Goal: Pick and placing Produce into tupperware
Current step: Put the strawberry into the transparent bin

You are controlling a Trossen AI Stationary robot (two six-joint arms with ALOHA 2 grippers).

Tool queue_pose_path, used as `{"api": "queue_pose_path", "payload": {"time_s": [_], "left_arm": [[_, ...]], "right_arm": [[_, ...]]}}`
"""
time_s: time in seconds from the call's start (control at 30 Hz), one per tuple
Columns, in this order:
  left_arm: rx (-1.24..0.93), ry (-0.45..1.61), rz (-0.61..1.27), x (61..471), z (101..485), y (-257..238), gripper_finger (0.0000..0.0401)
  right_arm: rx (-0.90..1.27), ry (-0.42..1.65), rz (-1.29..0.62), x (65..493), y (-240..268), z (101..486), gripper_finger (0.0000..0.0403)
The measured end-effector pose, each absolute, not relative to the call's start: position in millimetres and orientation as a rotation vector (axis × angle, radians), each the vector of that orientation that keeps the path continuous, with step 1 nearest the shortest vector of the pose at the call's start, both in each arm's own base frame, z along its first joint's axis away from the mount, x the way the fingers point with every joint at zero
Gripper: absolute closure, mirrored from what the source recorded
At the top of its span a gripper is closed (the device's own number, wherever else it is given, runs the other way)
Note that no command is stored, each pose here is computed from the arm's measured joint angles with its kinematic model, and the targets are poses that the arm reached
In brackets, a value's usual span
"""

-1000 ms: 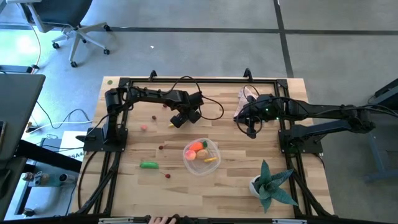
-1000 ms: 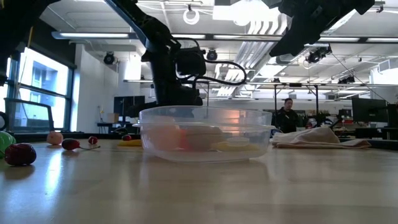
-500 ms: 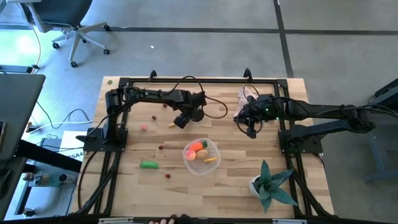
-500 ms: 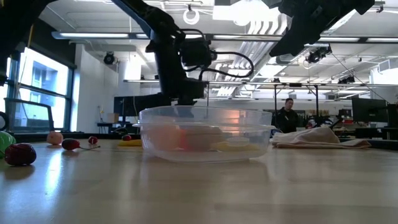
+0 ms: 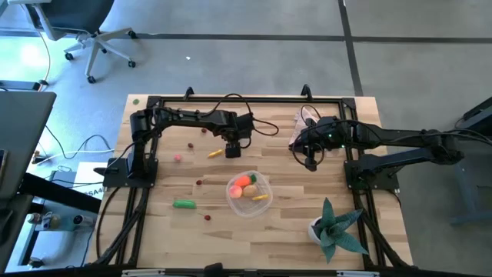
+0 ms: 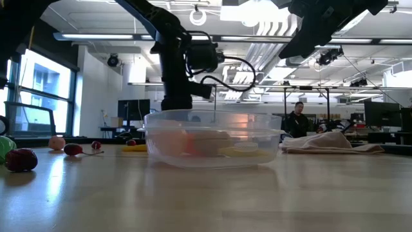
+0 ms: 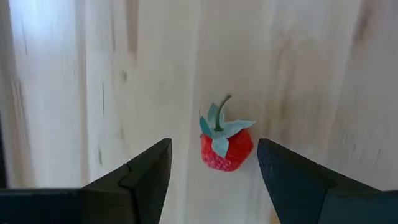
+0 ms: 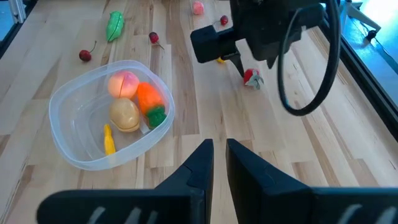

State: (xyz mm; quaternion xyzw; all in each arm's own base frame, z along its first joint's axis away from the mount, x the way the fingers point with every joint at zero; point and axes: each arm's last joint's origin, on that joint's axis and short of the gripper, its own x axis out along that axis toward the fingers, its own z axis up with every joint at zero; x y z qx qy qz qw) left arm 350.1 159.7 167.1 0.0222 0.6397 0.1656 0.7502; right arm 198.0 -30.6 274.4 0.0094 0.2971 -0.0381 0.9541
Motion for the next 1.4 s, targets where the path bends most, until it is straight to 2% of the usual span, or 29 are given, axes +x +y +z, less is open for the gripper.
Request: {"api": "queue_pose_path", "payload": {"time_s": [0.27, 0.83, 1.4], "left_arm": [[-0.147, 1.373, 0.496, 344.2, 166.5, 168.1, 0.0174], [-0.289, 1.345, 0.454, 335.8, 165.6, 184.1, 0.0174], [-0.313, 1.348, 0.438, 337.7, 152.9, 190.5, 0.0174]], "right_arm": [[0.019, 0.604, -0.078, 197.9, -30.7, 274.4, 0.0371], [0.019, 0.604, -0.077, 198.0, -30.6, 274.4, 0.0371], [0.019, 0.603, -0.078, 198.0, -30.6, 274.4, 0.0371]]}}
